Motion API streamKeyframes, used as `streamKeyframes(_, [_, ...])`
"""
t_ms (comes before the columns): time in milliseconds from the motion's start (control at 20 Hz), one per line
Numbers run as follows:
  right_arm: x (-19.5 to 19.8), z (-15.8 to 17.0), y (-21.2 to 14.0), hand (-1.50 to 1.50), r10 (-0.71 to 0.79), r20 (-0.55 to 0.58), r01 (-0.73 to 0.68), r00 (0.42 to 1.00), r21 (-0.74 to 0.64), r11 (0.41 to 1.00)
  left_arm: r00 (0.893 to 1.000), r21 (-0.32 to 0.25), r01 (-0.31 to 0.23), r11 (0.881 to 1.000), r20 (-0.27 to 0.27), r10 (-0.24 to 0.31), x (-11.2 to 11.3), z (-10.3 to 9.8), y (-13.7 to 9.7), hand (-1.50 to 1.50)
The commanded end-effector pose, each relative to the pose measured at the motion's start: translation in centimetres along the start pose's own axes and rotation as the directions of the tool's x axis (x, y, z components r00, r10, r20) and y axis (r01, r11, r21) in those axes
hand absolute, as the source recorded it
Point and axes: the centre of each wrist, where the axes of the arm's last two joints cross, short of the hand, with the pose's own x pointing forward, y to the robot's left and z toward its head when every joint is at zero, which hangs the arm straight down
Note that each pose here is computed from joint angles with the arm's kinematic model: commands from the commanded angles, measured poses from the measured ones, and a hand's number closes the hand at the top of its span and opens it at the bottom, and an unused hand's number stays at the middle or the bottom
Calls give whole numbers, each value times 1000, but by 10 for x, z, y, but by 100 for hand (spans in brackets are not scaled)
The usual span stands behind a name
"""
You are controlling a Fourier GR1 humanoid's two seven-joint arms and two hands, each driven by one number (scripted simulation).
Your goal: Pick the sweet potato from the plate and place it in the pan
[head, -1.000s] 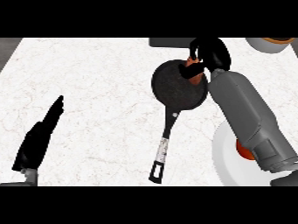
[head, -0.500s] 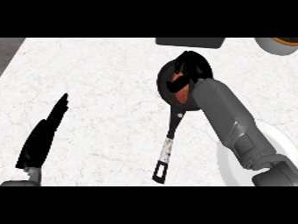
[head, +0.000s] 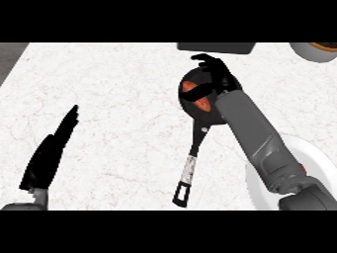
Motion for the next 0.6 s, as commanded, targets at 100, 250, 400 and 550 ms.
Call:
streamKeyframes(100, [-1, -3, -13, -150, -172, 84, 187, 981, -213, 959, 1000, 16, -7, 1000, 3, 7, -1, -2, -2, 0])
streamKeyframes(250, [-4, -6, -32, -150, -253, 84, 267, 964, -320, 909, 1000, 22, 5, 1000, 2, -5, 1, -2, 0, 0])
streamKeyframes(400, [-28, -6, -55, -150, -316, 62, 311, 947, -426, 849, 1000, 13, -3, 1000, -18, 4, -2, 9, -2, 0])
streamKeyframes(550, [-50, -4, -90, -150, -349, 79, 344, 934, -463, 817, 999, 37, 4, 999, -33, -3, -11, 6, 13, 0])
